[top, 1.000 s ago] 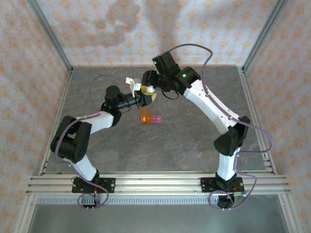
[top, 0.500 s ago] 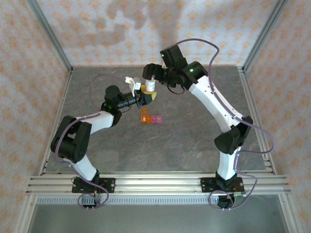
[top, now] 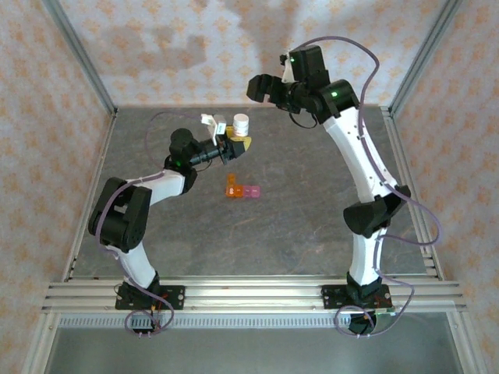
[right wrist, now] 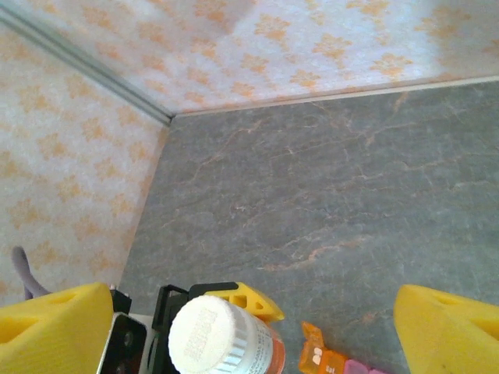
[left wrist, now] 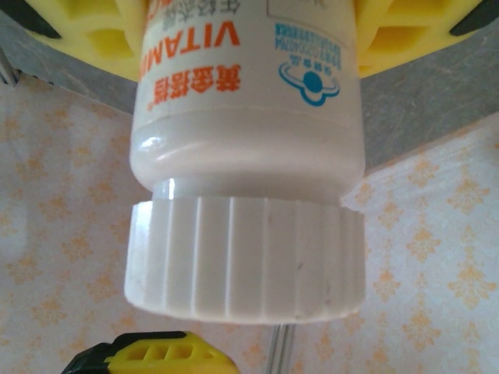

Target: Sort the pills into containers

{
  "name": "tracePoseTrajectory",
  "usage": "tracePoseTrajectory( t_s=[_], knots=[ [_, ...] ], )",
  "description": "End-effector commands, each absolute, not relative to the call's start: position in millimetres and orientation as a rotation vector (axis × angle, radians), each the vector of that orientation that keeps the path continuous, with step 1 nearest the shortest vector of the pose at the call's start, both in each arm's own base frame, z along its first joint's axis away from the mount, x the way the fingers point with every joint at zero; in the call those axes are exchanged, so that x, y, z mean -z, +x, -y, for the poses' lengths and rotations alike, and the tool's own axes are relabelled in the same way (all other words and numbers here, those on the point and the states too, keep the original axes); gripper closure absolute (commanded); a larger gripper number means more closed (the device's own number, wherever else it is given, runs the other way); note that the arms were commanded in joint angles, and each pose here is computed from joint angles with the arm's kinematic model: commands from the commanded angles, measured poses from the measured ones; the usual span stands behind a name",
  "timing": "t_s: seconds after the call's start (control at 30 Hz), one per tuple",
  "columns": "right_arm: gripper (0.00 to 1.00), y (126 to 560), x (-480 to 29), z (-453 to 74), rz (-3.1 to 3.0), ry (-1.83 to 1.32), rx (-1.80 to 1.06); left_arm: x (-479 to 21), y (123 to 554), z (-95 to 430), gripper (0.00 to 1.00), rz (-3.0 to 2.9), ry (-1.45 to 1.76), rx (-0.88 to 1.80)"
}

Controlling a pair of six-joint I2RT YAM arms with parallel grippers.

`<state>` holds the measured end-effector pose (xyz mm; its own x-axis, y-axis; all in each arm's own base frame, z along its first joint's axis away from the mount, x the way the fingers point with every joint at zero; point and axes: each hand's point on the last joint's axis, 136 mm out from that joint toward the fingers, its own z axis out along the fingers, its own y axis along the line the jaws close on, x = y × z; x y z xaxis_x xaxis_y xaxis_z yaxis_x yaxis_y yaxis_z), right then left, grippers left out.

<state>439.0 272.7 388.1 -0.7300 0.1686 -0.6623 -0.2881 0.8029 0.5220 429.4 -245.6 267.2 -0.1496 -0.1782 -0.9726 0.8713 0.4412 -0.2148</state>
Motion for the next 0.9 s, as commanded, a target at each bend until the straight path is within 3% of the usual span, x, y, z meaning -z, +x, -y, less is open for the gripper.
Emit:
tracePoseTrajectory(
  t_s=[0.0, 0.63, 0.87],
  knots=[
    [0.09, 434, -376, -286, -2.279, -0.310, -0.800, -292, 435, 244, 1.00, -1.337, 0.685, 1.032],
    [0.14, 437, -355, -315, -2.291, -0.452, -0.935, -300, 449, 246, 1.00, -1.304, 0.701, 1.096],
    [0.21, 445, -354, -322, -2.276, -0.432, -0.967, -301, 448, 246, 1.00, -1.305, 0.702, 1.102]
  ],
)
